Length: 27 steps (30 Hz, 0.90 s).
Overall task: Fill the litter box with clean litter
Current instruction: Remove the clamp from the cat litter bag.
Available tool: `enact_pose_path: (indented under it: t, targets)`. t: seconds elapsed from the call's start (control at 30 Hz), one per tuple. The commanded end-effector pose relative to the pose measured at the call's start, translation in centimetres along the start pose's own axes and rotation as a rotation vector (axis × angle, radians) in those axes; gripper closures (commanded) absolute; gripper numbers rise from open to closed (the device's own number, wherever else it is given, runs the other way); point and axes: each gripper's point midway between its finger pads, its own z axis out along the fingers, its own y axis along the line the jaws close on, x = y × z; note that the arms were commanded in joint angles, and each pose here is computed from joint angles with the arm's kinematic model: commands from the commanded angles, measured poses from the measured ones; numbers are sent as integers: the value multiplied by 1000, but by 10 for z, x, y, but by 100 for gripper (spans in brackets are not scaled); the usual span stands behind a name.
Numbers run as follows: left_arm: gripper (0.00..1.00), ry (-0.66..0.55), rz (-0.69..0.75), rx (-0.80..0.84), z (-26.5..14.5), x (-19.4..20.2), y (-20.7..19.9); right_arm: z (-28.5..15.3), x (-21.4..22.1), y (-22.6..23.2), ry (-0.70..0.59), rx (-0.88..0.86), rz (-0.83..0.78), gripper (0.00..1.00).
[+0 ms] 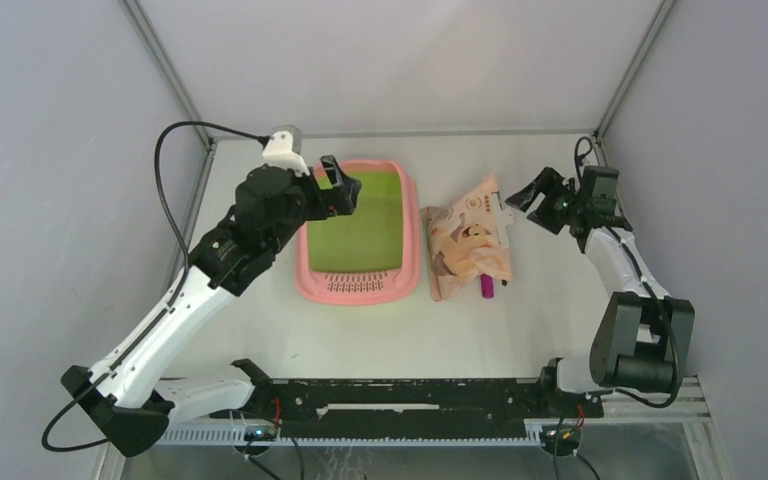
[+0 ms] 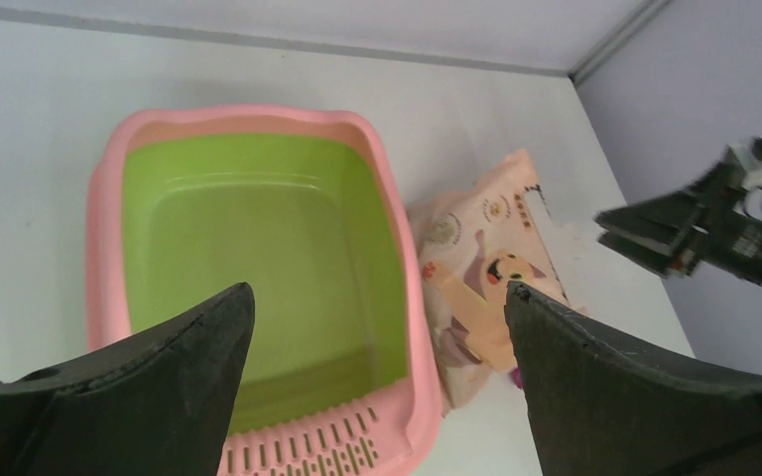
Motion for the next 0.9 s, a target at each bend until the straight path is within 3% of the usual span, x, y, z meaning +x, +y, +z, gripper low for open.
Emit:
enact_pose_path:
  t: [0.0, 0.33, 0.7, 0.87]
  targets:
    - [0, -5, -35, -15, -8, 0, -9, 7, -7, 15, -13, -16, -97, 18]
    - [0, 145, -72, -23, 0, 45, -6, 16, 1, 12, 28, 5, -112, 23]
    - [0, 129, -66, -52, -8, 55, 9, 27, 12, 13, 65, -5, -105, 30]
    - [0, 133, -63, -66, -9, 60, 14, 29, 11, 16, 64, -24, -94, 39]
